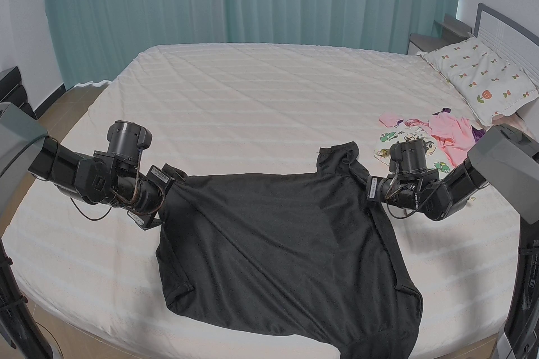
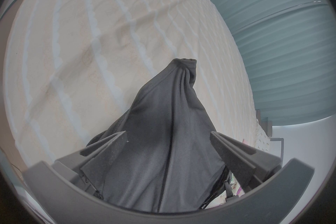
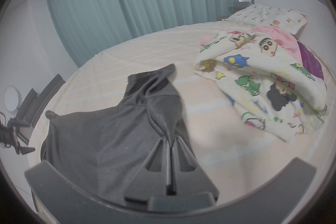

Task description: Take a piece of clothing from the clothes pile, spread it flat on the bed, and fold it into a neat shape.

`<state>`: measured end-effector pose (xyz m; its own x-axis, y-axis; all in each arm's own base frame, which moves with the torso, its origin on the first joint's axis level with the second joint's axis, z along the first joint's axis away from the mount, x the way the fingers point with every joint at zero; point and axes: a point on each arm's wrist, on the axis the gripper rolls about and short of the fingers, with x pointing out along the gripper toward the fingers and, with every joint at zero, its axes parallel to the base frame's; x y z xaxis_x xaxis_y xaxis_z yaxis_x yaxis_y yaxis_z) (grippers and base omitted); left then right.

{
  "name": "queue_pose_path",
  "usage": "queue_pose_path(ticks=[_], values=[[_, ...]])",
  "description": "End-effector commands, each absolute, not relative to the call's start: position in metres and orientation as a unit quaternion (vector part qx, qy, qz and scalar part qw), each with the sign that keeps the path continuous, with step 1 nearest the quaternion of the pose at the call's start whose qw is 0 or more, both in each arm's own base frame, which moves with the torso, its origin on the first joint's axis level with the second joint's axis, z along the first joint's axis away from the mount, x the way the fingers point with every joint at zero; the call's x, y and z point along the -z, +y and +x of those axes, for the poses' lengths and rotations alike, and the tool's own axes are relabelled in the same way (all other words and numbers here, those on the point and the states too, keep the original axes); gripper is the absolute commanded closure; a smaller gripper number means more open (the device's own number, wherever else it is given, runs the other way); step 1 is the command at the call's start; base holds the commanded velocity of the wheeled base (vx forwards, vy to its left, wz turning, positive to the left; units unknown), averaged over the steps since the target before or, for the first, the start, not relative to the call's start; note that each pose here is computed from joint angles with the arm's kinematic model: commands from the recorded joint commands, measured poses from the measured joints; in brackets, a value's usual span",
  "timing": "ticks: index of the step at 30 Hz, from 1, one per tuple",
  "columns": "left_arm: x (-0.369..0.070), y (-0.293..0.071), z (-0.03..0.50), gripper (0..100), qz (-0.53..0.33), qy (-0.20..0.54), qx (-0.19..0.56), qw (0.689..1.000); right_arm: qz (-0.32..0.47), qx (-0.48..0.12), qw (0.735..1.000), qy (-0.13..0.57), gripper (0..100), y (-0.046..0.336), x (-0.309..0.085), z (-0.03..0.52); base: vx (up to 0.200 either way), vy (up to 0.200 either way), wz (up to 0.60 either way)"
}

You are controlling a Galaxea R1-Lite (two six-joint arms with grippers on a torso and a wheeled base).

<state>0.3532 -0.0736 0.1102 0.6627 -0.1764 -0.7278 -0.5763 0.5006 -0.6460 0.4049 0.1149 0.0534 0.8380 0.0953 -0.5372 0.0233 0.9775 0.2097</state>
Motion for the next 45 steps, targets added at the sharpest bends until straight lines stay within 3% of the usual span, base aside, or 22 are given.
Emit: queue_pose_path(ticks=[1, 8, 16, 17, 24, 27, 31, 37, 45], values=[[-0.107, -0.073, 0.348, 0, -0.480, 0.396, -0.133, 0.772, 0.122, 0.000, 0.954, 0.275, 100, 0.083, -0.065, 0.405, 0.000, 0.000, 0.00], [-0.110, -0.075, 0.346, 0, -0.478, 0.396, -0.128, 0.774, 0.157, 0.015, 0.947, 0.278, 100, 0.024, -0.062, 0.413, 0.000, 0.000, 0.00], [-0.111, -0.081, 0.344, 0, -0.474, 0.399, -0.120, 0.775, 0.179, 0.010, 0.942, 0.285, 100, -0.003, -0.046, 0.418, 0.000, 0.000, 0.00], [-0.111, -0.082, 0.344, 0, -0.474, 0.400, -0.120, 0.775, 0.181, 0.007, 0.941, 0.286, 0, -0.003, -0.043, 0.418, 0.000, 0.000, 0.00], [-0.112, -0.083, 0.342, 0, -0.474, 0.400, -0.119, 0.775, 0.222, 0.009, 0.935, 0.276, 0, -0.004, -0.048, 0.420, 0.000, 0.000, 0.00], [-0.115, -0.081, 0.336, 0, -0.473, 0.400, -0.117, 0.776, 0.260, -0.011, 0.929, 0.262, 0, -0.005, -0.074, 0.409, 0.000, 0.000, 0.00], [-0.116, -0.080, 0.326, 0, -0.470, 0.403, -0.117, 0.776, 0.265, -0.037, 0.919, 0.290, 0, -0.003, -0.076, 0.378, 0.000, 0.000, 0.00], [-0.118, -0.077, 0.306, 0, -0.465, 0.404, -0.110, 0.780, 0.269, -0.023, 0.897, 0.351, 0, -0.003, -0.058, 0.331, 0.000, 0.000, 0.00], [-0.104, -0.080, 0.286, 0, -0.460, 0.416, -0.099, 0.778, 0.274, -0.014, 0.893, 0.357, 0, -0.001, -0.069, 0.275, -0.025, 0.000, 0.00]])
